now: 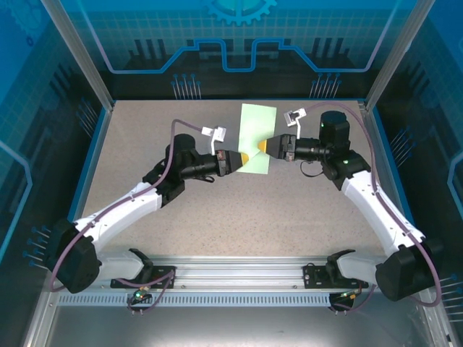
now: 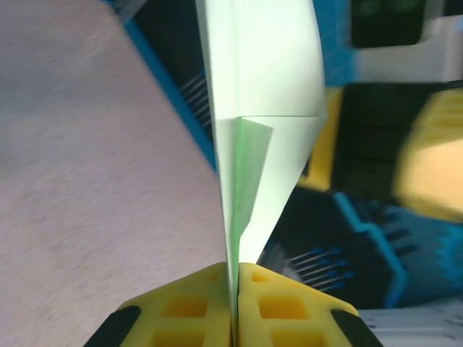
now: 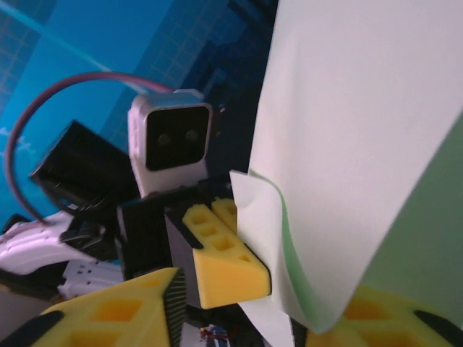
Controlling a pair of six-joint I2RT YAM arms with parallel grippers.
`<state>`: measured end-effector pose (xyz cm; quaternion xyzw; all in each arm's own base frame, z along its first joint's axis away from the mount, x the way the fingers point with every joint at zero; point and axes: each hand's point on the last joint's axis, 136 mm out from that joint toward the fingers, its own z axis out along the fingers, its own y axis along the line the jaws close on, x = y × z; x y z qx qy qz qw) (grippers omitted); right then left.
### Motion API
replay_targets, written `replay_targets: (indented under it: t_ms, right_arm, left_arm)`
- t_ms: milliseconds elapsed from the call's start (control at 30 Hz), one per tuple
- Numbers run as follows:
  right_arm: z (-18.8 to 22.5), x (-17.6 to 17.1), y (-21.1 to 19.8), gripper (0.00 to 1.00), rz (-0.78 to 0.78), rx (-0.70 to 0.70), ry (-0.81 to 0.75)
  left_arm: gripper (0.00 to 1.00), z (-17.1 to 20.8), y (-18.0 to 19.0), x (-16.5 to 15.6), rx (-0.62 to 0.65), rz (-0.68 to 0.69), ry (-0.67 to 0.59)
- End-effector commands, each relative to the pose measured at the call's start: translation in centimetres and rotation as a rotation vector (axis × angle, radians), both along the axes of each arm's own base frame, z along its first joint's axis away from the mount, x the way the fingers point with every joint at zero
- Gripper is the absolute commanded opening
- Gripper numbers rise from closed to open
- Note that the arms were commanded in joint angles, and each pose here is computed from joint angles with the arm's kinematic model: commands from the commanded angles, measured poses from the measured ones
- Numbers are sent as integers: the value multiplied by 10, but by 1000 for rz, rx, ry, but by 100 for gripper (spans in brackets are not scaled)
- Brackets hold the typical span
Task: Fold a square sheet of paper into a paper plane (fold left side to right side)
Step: Turn over the paper at the center of the table.
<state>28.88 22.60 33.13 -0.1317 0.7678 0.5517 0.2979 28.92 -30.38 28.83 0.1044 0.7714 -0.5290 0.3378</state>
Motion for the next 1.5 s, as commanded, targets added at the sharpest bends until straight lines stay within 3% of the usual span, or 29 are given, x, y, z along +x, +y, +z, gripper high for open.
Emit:
replay_targets:
  t_ms: [0,100,233,500,733,1067,1233,1467]
  right_arm:
    - [-28,4,-41,56,-173,-234,27]
    - [-63,12,-87,67,-363,-433,112]
    - [-109,12,-148,73,-580,-663,238]
    - [-149,5,-189,82,-727,-690,325]
    - [-164,2,-195,83,-743,-692,359]
    - [-177,-1,-192,84,-714,-681,376]
    - [-182,-1,-188,85,-671,-670,388]
    - [-194,6,-160,86,-530,-573,431]
  left_arm:
    - [8,-39,24,2,392,138,-46]
    - [6,-72,33,4,670,198,-38]
    - [4,-101,55,9,986,333,-20]
    - [4,-126,92,7,1406,563,68]
    - [9,-173,70,-4,1634,513,153]
    - [29,-232,25,-11,1654,320,304]
    - [46,-242,-14,-12,1511,191,354]
    - [69,-204,-50,4,1232,104,354]
